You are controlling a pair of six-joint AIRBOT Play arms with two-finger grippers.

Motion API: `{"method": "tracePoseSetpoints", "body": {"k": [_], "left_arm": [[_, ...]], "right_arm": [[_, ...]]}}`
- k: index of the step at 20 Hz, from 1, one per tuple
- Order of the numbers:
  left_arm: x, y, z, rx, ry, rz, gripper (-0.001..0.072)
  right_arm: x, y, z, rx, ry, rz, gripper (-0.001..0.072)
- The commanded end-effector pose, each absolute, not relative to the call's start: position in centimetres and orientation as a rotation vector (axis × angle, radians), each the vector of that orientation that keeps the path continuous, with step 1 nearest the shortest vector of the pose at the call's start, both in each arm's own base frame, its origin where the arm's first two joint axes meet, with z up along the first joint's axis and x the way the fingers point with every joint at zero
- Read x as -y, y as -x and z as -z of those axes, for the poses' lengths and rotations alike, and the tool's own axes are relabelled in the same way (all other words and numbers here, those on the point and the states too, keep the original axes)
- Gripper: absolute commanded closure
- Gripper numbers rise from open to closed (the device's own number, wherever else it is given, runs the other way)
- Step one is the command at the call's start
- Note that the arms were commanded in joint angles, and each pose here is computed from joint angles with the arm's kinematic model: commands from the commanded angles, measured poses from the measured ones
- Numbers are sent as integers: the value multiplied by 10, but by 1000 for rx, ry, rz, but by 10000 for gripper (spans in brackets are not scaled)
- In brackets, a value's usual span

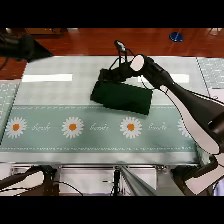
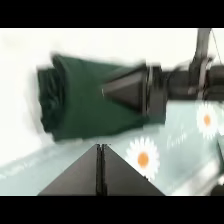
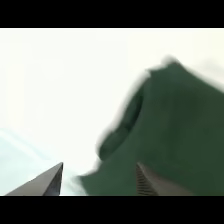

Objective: Fold the shirts.

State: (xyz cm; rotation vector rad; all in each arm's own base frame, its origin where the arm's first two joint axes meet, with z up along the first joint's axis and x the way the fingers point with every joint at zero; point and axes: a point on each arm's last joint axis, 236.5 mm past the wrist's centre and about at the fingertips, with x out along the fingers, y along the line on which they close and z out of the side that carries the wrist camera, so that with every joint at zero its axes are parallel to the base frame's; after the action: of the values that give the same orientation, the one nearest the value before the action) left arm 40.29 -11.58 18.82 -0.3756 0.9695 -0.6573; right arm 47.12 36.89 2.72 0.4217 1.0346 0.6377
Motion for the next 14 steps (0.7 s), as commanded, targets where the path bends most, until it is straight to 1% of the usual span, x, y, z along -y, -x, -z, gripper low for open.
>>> {"method": "tracePoseSetpoints", "body": {"k": [1,2,4,6,7,8,9,10,11,13,14], "left_arm": [[132,-389,-151,-1054,372,699,683],[132,-388,-142,-1068,383,693,683],[129,-388,-131,-1078,385,687,682],[122,-389,-121,-1097,370,666,680],[114,-390,-113,-1115,344,641,664],[107,-391,-103,-1138,308,615,584],[96,-390,-90,-1173,267,580,441],[86,-389,-77,-1215,230,545,299],[76,-386,-62,-1272,207,501,237],[56,-374,-36,-1392,174,424,238],[45,-371,-27,-1436,158,375,238]], "right_arm": [[-362,-477,-55,-984,-457,-643,207],[-340,-471,-59,-1018,-390,-633,210],[-262,-460,-57,-1105,-157,-525,213],[-139,-449,-58,-1210,121,-259,213],[-76,-440,-64,-1263,233,-104,213],[-17,-428,-71,-1326,324,34,213],[33,-414,-74,-1396,359,142,213],[64,-399,-67,-1465,304,195,212],[77,-383,-51,-1532,201,197,211],[64,-355,-10,-1635,-112,70,175],[41,-350,6,-1636,-286,-51,160]]}}
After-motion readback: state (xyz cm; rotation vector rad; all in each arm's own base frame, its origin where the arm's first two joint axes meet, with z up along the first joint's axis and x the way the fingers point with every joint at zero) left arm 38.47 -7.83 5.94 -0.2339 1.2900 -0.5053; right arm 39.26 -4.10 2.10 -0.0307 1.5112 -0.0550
